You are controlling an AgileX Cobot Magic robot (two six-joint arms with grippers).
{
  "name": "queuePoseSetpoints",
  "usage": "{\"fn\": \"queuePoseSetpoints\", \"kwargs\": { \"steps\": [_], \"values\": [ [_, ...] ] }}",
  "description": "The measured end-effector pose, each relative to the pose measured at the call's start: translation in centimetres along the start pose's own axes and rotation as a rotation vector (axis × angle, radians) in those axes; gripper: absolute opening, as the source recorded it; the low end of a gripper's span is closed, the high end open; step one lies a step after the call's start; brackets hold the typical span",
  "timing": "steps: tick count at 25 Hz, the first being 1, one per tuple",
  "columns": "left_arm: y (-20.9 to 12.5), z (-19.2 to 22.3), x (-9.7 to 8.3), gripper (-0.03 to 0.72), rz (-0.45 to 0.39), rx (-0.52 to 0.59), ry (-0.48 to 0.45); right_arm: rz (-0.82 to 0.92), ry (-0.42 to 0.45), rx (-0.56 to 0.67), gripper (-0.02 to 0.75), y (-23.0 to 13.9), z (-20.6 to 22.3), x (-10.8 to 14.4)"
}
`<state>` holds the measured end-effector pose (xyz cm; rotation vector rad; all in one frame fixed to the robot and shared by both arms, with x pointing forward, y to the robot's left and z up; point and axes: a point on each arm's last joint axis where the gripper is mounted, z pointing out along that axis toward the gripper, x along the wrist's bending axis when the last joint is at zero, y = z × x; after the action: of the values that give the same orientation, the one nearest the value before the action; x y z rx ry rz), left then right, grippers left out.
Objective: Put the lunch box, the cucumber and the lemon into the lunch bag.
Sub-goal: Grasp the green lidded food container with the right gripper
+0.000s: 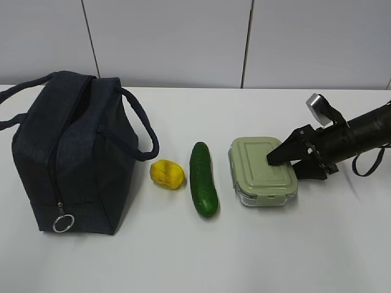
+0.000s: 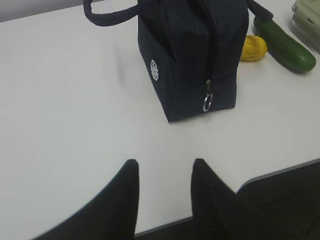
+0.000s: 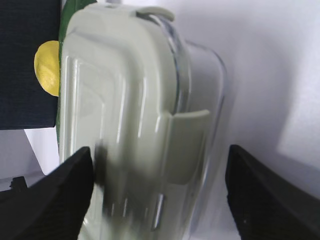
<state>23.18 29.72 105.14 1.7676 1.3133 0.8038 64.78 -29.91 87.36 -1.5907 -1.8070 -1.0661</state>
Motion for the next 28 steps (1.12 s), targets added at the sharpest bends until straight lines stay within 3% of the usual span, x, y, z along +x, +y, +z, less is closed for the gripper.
{"fn": "queuePoseSetpoints", "kwargs": {
  "steps": [18,28],
  "values": [
    [0.03,0.00,-0.29,0.239,-0.016,-0.004,-0.032,-0.009,0.006,-0.004,0.577,0.07,0.16,0.16],
    [0.04,0.00,-0.33,0.239,-0.018,-0.004,-0.036,-0.009,0.016,-0.003,0.471,0.11,0.13,0.27]
  ]
}}
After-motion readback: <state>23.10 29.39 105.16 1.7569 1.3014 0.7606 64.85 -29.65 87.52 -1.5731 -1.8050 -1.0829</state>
